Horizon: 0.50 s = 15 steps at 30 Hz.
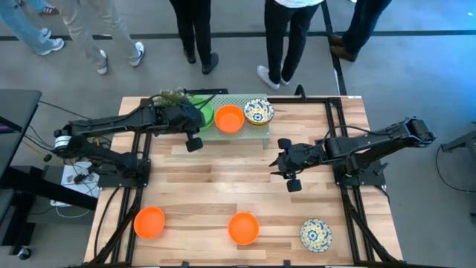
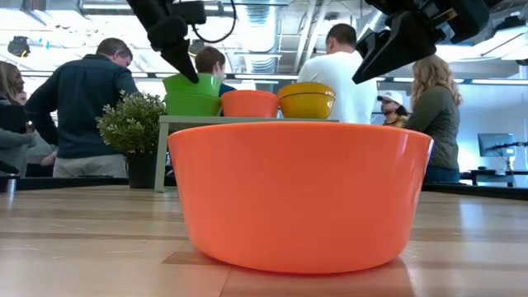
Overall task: Pick & Place Mini bowls
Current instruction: Stack the green bowl on top of the green bowl on the shelf
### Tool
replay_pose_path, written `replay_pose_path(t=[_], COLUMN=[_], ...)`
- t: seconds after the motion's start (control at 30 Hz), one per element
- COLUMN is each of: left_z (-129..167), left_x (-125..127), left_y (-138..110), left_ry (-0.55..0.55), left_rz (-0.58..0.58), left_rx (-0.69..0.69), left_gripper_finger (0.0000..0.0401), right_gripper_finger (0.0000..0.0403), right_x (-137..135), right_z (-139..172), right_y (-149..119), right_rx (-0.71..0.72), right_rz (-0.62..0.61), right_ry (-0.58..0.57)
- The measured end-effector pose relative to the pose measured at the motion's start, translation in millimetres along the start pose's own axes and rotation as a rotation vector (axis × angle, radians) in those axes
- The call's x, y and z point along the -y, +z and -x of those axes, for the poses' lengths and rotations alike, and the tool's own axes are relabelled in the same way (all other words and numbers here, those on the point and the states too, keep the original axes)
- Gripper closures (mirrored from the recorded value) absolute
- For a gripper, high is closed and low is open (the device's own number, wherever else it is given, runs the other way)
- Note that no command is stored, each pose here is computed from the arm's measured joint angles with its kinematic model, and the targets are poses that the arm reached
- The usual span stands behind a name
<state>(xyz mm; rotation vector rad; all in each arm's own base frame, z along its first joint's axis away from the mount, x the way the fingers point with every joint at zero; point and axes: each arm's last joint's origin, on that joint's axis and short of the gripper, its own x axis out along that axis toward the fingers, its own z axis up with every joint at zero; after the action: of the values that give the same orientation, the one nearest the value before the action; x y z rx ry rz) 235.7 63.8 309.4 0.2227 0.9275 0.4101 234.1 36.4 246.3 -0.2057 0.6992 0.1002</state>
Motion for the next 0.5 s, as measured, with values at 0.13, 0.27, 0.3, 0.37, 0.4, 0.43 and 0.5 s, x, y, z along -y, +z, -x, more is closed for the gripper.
replay_pose_path(t=[0.13, 0.27, 0.3, 0.37, 0.4, 0.43, 0.5], left_z=[-6.5, -7.6, -7.6, -7.6, -7.6, -7.6, -7.6], left_x=[1.3, 1.6, 1.6, 1.5, 1.5, 1.5, 1.5], left_y=[0.6, 0.7, 0.9, 0.9, 0.9, 0.9, 1.0], left_ry=[-0.002, -0.002, -0.002, -0.001, -0.001, -0.002, -0.001], left_rz=[-0.004, -0.002, -0.001, -0.001, -0.001, -0.001, -0.001], left_rx=[-0.020, -0.023, -0.022, -0.021, -0.021, -0.021, -0.020], left_gripper_finger=[0.0387, 0.0382, 0.0381, 0.0381, 0.0381, 0.0381, 0.0379], right_gripper_finger=[0.0284, 0.0284, 0.0284, 0.0284, 0.0284, 0.0284, 0.0284], right_x=[0.0, 0.0, 0.0, 0.0, 0.0, 0.0, 0.0], right_z=[0.0, 0.0, 0.0, 0.0, 0.0, 0.0, 0.0], right_y=[0.0, 0.0, 0.0, -0.1, -0.1, -0.1, -0.1], right_rx=[0.000, 0.000, 0.000, -0.001, -0.001, -0.001, -0.001], right_rz=[0.000, 0.000, 0.000, 0.000, 0.000, 0.000, 0.000], right_ry=[0.000, 0.000, 0.000, 0.000, 0.000, 0.000, 0.000])
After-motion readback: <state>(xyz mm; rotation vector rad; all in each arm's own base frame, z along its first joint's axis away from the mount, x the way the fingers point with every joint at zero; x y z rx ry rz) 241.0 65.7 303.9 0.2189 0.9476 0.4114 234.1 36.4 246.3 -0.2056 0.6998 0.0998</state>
